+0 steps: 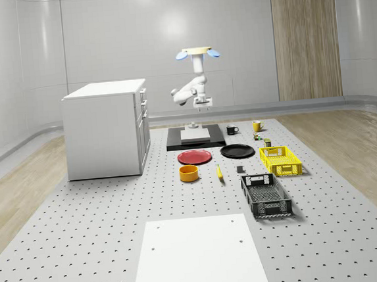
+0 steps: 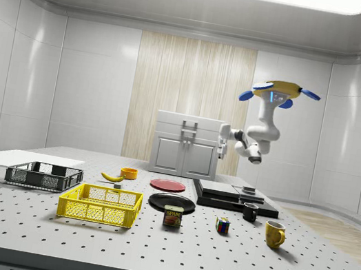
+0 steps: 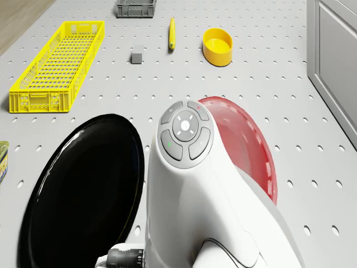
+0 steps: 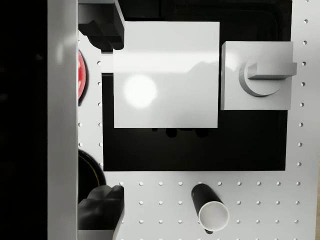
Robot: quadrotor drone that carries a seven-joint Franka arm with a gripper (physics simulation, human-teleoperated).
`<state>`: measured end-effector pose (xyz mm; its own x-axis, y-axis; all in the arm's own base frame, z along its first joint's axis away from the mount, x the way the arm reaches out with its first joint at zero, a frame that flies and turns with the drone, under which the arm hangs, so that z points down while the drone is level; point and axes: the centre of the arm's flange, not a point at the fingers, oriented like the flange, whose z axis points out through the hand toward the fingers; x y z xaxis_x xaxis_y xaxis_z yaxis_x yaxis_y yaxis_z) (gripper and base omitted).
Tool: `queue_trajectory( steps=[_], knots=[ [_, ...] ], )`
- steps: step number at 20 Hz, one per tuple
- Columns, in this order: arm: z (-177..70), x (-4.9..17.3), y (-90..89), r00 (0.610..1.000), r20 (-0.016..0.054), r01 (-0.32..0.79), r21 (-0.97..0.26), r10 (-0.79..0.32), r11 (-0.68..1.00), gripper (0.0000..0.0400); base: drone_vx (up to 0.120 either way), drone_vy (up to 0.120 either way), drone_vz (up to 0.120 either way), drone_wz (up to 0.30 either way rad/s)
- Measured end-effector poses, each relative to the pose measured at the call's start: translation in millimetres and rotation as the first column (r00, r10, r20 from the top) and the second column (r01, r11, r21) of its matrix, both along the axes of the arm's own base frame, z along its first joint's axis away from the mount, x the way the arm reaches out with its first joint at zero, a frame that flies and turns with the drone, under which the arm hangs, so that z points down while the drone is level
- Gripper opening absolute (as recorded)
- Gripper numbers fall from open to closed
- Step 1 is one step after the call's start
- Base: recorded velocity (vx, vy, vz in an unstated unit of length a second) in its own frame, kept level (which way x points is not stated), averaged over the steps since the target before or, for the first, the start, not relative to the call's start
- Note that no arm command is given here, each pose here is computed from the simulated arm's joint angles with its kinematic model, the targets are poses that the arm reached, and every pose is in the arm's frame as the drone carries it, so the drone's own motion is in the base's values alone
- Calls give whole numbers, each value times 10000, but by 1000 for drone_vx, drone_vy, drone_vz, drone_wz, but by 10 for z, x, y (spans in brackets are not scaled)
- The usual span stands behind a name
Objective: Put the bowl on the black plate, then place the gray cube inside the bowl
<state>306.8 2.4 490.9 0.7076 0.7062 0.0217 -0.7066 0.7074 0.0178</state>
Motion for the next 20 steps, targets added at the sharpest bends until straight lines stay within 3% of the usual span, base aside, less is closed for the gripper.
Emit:
queue_trajectory(
  steps=[3, 8, 20],
  knots=[
    [-1, 0, -11, 10000, -4, 2, -112, -2, 9999, 400, 120, -27, -120, 0],
    [-1, 0, -20, 10000, -8, 4, -204, -4, 9998, 400, 120, -120, -120, 0],
    [-2, 0, -25, 10000, -11, 3, -259, -3, 9997, 400, 120, -10, -3, 0]
  ],
)
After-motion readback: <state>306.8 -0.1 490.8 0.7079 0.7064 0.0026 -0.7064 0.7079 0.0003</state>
